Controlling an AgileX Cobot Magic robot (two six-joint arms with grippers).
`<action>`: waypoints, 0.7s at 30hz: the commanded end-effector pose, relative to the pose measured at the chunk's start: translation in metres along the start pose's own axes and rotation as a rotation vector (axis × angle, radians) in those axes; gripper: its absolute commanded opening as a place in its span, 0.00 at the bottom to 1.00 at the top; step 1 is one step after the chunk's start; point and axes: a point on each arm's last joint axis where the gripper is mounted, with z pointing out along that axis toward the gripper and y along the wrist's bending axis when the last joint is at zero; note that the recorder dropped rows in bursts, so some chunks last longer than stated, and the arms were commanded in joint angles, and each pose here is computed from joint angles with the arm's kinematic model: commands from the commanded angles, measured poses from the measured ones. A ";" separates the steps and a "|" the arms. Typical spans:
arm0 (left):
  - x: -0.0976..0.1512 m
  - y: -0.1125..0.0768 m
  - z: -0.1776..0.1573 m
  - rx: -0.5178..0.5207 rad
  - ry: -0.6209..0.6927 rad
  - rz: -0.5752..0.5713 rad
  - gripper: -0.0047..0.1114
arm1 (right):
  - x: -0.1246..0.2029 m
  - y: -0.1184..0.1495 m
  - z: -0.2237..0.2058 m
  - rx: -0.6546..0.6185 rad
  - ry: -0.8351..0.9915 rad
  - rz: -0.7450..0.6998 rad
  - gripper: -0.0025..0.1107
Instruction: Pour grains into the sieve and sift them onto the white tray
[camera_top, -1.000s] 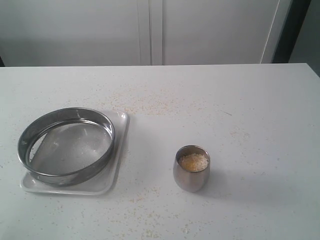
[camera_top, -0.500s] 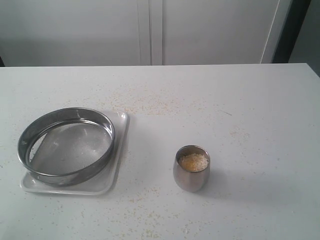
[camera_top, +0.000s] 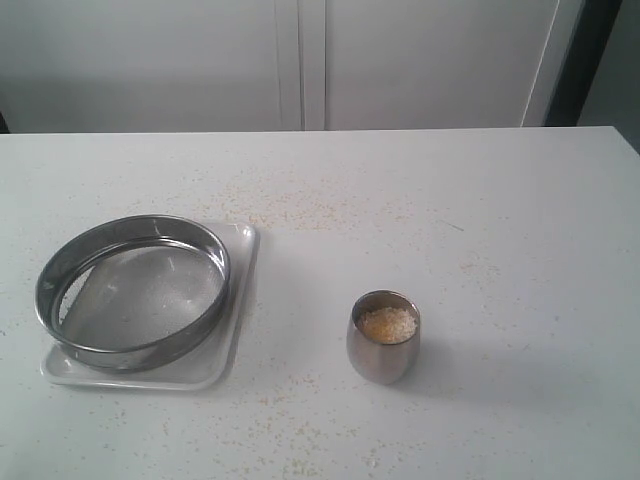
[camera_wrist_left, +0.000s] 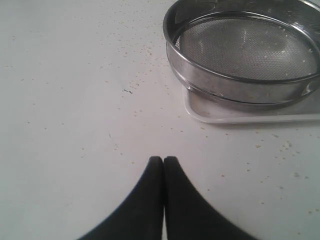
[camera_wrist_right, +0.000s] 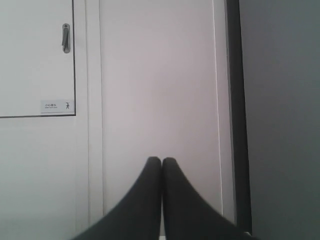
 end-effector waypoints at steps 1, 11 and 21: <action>0.003 -0.001 0.001 0.005 0.012 -0.010 0.04 | -0.001 0.000 -0.001 -0.002 -0.017 -0.046 0.02; 0.003 -0.001 0.001 0.005 0.012 -0.010 0.04 | 0.002 -0.001 0.013 0.012 -0.005 -0.059 0.02; 0.003 -0.001 0.001 0.005 0.012 -0.010 0.04 | 0.029 0.003 0.047 -0.020 0.148 -0.136 0.02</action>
